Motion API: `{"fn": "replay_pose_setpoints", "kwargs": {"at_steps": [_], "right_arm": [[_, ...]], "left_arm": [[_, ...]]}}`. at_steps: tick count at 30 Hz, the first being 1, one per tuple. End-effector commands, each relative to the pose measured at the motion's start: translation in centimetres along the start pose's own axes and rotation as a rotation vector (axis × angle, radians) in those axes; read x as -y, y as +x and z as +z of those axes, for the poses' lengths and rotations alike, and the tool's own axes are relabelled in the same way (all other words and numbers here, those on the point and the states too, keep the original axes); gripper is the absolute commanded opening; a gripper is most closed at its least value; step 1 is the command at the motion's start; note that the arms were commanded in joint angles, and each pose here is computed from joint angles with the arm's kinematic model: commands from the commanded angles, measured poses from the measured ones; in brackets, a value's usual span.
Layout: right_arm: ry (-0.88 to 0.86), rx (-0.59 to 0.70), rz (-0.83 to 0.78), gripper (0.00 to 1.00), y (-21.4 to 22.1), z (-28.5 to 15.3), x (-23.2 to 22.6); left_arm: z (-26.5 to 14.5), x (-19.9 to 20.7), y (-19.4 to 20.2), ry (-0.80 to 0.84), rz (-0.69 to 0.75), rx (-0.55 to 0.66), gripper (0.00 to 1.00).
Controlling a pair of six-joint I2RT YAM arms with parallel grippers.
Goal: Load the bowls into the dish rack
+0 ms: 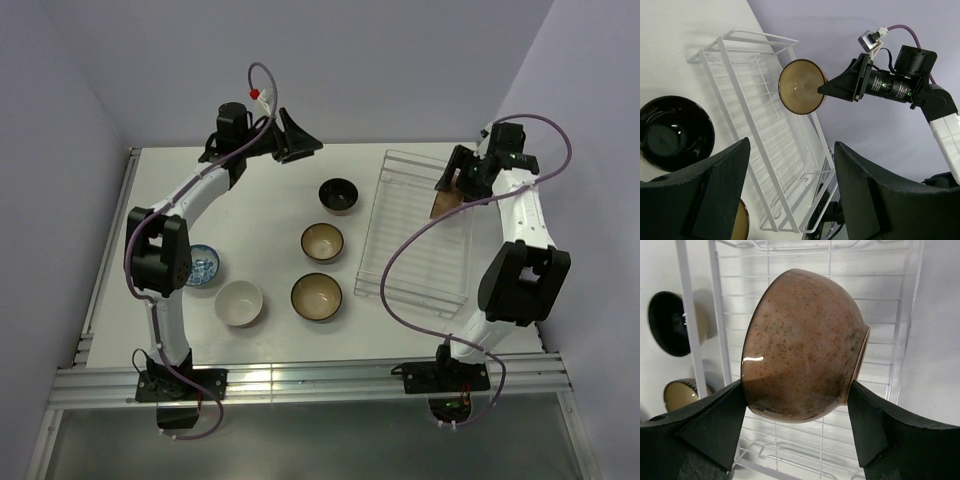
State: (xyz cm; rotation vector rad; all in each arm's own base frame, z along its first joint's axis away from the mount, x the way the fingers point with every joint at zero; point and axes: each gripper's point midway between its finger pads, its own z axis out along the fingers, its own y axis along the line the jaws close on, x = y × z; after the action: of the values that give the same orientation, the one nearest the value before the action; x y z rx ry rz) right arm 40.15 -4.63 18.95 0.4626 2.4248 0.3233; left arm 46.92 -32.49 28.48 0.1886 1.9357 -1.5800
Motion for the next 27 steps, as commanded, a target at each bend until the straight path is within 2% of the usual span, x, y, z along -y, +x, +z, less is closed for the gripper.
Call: {"fn": "replay_pose_setpoints", "kwargs": {"at_steps": [1,8,14,19,27], "right_arm": [[0.082,0.09,-0.045,0.0,-3.6,-1.1,0.0],[0.21,0.044,-0.136,0.0,-4.1,0.6,0.4],[0.299,0.038,-0.282,0.0,-4.8,1.3,-0.8],[0.44,0.047,-0.446,0.0,-5.5,2.0,-0.3],[0.527,0.012,-0.601,0.0,-5.6,4.3,-0.8]], "left_arm": [[-2.4,2.9,-1.4,0.02,0.098,0.035,0.73],[-4.8,3.1,-2.3,-0.024,0.16,0.067,0.73],[-6.0,3.0,-2.3,-0.059,0.197,0.07,0.73],[-6.5,2.9,-2.1,-0.079,0.225,0.061,0.73],[-7.4,2.7,-1.8,-0.108,0.239,0.069,0.74]]}}
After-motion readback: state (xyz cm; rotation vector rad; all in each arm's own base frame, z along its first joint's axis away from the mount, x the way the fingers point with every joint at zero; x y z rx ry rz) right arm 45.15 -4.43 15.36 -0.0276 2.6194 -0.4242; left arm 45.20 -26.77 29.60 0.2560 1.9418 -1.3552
